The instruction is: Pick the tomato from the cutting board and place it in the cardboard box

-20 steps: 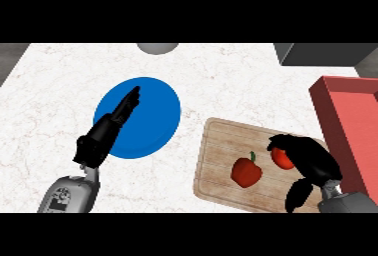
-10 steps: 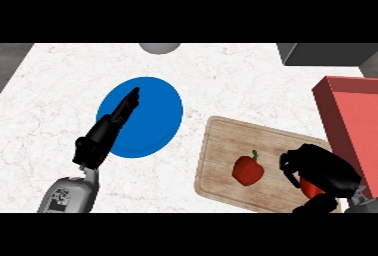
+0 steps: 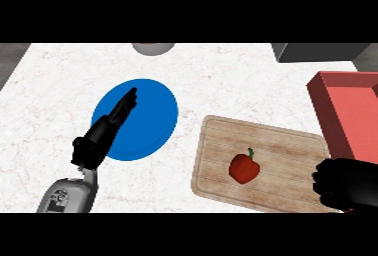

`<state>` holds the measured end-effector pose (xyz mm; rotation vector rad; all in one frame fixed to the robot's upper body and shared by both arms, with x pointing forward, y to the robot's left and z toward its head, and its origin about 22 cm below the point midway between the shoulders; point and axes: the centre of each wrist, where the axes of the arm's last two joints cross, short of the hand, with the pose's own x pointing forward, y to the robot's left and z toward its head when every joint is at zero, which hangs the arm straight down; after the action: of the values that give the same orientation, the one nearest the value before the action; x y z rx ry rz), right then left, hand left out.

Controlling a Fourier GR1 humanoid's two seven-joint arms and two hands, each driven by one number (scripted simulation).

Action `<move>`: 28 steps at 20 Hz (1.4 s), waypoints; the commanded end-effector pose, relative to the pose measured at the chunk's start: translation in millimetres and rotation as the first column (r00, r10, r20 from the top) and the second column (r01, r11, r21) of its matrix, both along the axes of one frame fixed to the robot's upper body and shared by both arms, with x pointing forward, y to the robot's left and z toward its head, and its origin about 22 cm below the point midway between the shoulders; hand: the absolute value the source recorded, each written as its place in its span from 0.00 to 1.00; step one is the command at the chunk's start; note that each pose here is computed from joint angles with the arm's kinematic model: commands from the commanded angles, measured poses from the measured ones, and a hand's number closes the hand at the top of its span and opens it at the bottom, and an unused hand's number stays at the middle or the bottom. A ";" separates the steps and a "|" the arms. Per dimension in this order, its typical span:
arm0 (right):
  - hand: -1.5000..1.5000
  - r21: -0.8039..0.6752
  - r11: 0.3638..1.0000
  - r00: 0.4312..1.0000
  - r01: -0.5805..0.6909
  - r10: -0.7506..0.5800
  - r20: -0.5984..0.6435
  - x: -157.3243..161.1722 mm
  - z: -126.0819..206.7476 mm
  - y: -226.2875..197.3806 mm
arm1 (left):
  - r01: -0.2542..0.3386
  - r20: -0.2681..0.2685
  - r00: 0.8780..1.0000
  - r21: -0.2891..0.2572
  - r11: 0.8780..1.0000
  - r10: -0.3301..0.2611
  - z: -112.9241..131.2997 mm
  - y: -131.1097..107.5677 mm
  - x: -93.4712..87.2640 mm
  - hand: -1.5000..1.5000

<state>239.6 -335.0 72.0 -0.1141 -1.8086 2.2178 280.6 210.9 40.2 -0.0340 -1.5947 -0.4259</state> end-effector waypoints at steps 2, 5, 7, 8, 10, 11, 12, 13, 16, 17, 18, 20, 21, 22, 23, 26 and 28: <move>1.00 0.110 0.974 0.980 -0.196 0.191 0.056 2.6 29.1 -34.4 | -0.019 0.002 1.000 0.011 1.000 0.019 -1.6 5.8 -1.6 0.50; 1.00 0.143 0.969 0.980 -0.200 0.196 0.043 2.0 41.3 -46.1 | -0.021 0.000 1.000 0.004 1.000 0.021 0.2 4.4 -0.2 0.50; 1.00 0.167 0.967 0.981 -0.195 0.191 0.039 0.9 48.3 -51.4 | -0.017 0.004 1.000 0.005 1.000 0.017 -1.5 3.6 -2.5 0.50; 1.00 0.172 0.968 0.983 -0.184 0.182 0.032 0.5 55.0 -54.6 | -0.018 -0.005 1.000 0.002 1.000 0.018 -5.3 3.5 -5.2 0.50; 1.00 0.214 0.962 0.985 -0.169 0.173 0.000 -2.1 56.2 -58.5 | -0.013 0.003 1.000 -0.009 1.000 0.013 0.6 0.4 -2.1 0.50; 1.00 0.238 0.958 0.985 -0.163 0.171 -0.013 -3.8 56.5 -59.0 | -0.019 0.006 1.000 -0.003 1.000 0.019 2.3 3.6 -0.3 0.50; 1.00 0.267 0.951 0.986 -0.156 0.164 -0.006 -3.9 61.1 -59.1 | -0.014 0.005 1.000 -0.001 1.000 0.014 -0.7 4.7 -1.7 0.50; 1.00 0.277 0.950 0.988 -0.141 0.151 -0.015 -4.0 65.0 -63.7 | -0.018 0.016 1.000 -0.003 1.000 0.018 1.3 2.4 -0.9 0.50; 1.00 0.338 0.936 0.992 -0.100 0.122 -0.042 -3.9 74.9 -76.8 | -0.011 0.010 1.000 0.004 1.000 0.011 0.4 2.9 -2.5 0.50; 1.00 0.351 0.932 0.990 -0.091 0.123 -0.070 -6.1 75.9 -79.7 | -0.018 0.021 1.000 -0.006 1.000 0.019 2.2 0.4 -1.2 0.50; 1.00 0.365 0.927 0.992 -0.086 0.115 -0.059 -4.1 84.1 -83.3 | -0.018 0.014 1.000 0.000 1.000 0.018 3.3 3.5 -0.1 0.50; 1.00 0.398 0.915 0.993 -0.064 0.099 -0.068 -4.3 90.7 -92.2 | -0.017 0.014 1.000 0.002 1.000 0.017 0.3 5.3 -2.3 0.50; 1.00 0.396 0.917 0.995 -0.052 0.082 -0.058 -2.0 102.6 -96.6 | -0.014 0.026 1.000 -0.001 1.000 0.014 6.1 3.5 0.5 0.50; 1.00 0.417 0.908 0.995 -0.047 0.078 -0.058 -1.6 108.4 -100.6 | -0.013 0.011 1.000 0.010 1.000 0.013 -0.2 4.9 -3.1 0.50; 1.00 0.427 0.903 0.994 -0.037 0.077 -0.077 -3.4 109.0 -102.9 | -0.011 0.000 1.000 -0.007 1.000 0.011 -3.1 5.5 -4.3 0.50; 1.00 0.474 0.880 0.996 -0.007 0.047 -0.072 -2.1 124.5 -116.0 | -0.017 0.008 1.000 -0.004 1.000 0.017 -1.2 6.5 -2.3 0.50; 1.00 0.495 0.869 0.996 -0.016 0.057 -0.068 0.1 139.5 -118.3 | 0.012 0.017 1.000 -0.003 1.000 -0.012 -0.7 -5.1 -2.6 0.50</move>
<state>236.0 -438.6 188.1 -0.1866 -2.1065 1.6725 278.0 213.0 40.2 -0.0298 -1.6048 -0.4202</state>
